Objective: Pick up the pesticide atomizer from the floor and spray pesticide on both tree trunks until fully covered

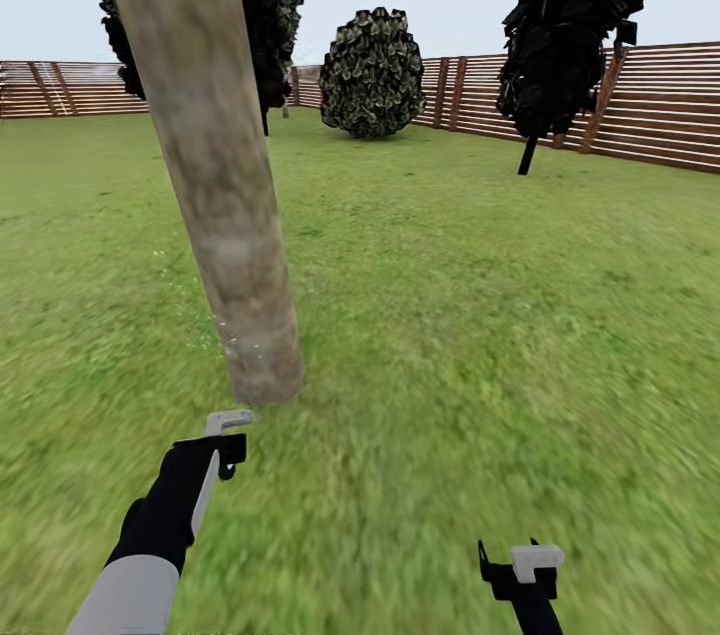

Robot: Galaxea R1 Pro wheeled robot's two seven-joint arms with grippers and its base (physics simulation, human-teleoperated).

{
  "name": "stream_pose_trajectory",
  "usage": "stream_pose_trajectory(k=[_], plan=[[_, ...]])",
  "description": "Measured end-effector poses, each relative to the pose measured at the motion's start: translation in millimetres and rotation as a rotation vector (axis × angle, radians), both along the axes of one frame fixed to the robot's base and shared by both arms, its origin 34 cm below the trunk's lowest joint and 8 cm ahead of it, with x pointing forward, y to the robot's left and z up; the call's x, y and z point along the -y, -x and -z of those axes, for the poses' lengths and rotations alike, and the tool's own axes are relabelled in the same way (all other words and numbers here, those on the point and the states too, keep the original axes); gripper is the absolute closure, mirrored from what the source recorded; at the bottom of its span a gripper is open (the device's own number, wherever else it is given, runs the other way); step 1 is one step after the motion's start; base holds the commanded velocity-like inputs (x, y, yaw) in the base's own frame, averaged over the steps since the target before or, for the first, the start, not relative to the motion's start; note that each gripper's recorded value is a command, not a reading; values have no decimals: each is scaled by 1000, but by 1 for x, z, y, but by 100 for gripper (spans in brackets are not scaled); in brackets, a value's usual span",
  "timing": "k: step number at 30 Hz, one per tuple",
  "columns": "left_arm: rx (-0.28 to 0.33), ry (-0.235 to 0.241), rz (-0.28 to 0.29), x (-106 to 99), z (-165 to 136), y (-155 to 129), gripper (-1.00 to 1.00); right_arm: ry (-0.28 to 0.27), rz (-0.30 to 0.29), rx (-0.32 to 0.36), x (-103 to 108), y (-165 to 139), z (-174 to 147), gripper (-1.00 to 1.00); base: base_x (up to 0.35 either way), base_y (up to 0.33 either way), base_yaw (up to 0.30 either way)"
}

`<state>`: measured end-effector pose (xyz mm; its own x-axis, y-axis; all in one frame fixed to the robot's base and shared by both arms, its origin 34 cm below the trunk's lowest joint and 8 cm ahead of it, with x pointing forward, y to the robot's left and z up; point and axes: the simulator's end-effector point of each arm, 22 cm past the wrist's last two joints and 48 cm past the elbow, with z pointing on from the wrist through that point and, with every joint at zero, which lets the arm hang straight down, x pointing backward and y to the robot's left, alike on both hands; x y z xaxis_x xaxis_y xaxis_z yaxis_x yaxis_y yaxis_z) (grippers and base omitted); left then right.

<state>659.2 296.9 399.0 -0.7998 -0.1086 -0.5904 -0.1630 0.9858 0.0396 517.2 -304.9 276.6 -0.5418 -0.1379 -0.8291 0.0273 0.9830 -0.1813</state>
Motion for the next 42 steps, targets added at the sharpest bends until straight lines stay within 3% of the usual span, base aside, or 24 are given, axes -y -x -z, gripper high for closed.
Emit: stream_pose_trajectory(k=[3, 8, 10, 15, 22, 30, 35, 37, 40, 42], plan=[[-8, 24, 23, 20, 0, -5, 100, 4, 3, 0, 3, 0, 0, -100, 0, 0, 19], [70, 59, 117, 83, -47, -53, 100, 7, 4, 0, 5, 0, 0, -100, 0, 0, 2], [104, 55, 127, 88, -68, -71, 100, 7, 4, 0, 5, 0, 0, -100, 0, 0, 0], [83, 33, 121, 76, -79, -78, 100, 7, 4, -2, 5, 1, 0, -100, 0, 0, 0], [70, -29, 84, 26, -75, -75, 100, 7, 4, -2, 5, 1, 0, -100, 0, 0, 0], [85, -16, 97, 38, -81, -79, 100, 7, 4, -2, 5, 1, 0, -100, 76, 0, 0], [83, -33, 91, 29, -82, -79, 100, 7, 4, -3, 5, 1, 0, -100, 44, 0, 0], [83, -55, 77, 13, -83, -78, 100, 7, 4, -2, 5, 1, 0, -100, 3, 0, 0], [78, -105, 44, -29, -86, -76, 100, 7, 4, -2, 5, 1, 0, -100, 0, 0, 0], [78, -105, 39, -35, -86, -75, 100, 7, 4, -1, 5, 1, 0, -100, 0, 0, 0]])
